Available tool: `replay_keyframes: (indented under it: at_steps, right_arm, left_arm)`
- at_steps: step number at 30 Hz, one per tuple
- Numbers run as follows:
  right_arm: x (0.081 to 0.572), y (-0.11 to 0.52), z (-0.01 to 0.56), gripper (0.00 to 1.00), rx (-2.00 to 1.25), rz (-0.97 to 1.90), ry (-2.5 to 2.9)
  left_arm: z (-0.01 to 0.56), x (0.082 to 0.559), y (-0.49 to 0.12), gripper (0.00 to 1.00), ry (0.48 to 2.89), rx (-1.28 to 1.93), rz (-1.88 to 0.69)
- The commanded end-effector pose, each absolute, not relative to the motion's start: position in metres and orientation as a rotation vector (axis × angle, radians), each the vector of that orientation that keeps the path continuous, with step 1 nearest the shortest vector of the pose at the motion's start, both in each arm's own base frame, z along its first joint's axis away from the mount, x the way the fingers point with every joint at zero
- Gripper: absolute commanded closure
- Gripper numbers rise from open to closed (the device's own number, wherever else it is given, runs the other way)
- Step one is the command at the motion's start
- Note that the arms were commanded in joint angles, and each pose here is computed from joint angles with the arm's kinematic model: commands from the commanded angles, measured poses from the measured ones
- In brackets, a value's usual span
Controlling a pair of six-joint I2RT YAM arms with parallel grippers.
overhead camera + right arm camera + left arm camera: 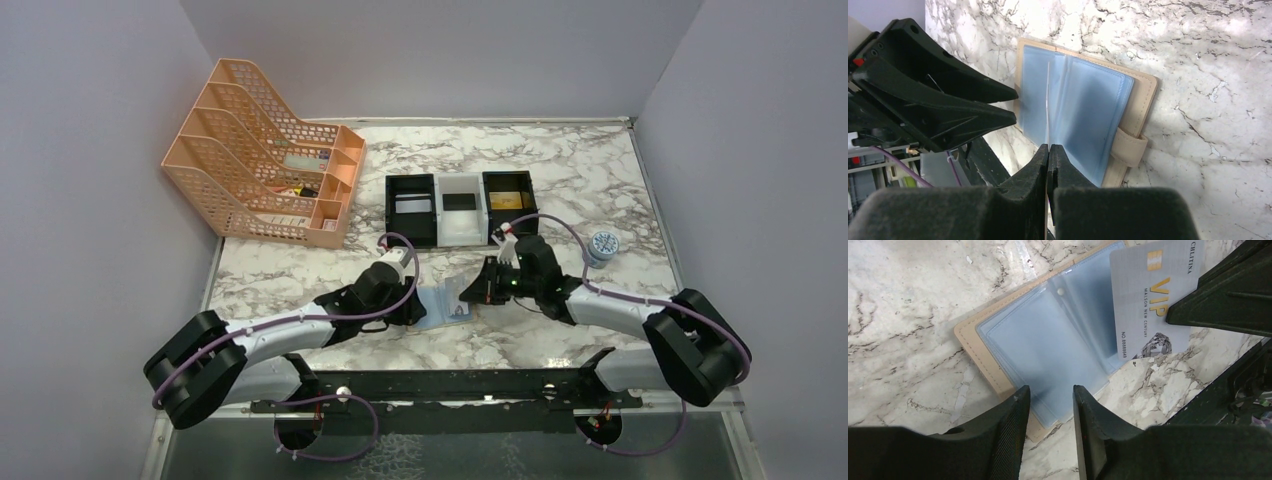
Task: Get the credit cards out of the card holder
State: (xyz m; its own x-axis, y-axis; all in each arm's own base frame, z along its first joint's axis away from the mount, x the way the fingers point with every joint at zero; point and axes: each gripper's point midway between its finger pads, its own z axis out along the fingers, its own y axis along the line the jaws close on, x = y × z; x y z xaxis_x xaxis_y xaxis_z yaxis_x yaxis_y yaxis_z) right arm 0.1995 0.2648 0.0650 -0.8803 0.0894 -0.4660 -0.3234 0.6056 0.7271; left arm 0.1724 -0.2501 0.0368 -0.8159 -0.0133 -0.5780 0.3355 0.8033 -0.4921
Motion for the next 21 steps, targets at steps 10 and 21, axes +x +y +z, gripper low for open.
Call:
replay_keyframes:
  at_steps: [10, 21]
  right_arm:
    - [0.203, 0.283, 0.046, 0.99, -0.250, 1.265, 2.438]
    - [0.199, 0.276, 0.031, 0.99, -0.212, 1.237, 2.475]
  left_arm:
    - [0.021, 0.172, -0.248, 0.51, 2.435, 0.214, -0.779]
    - [0.038, 0.175, -0.263, 0.73, 2.381, 0.247, -0.872]
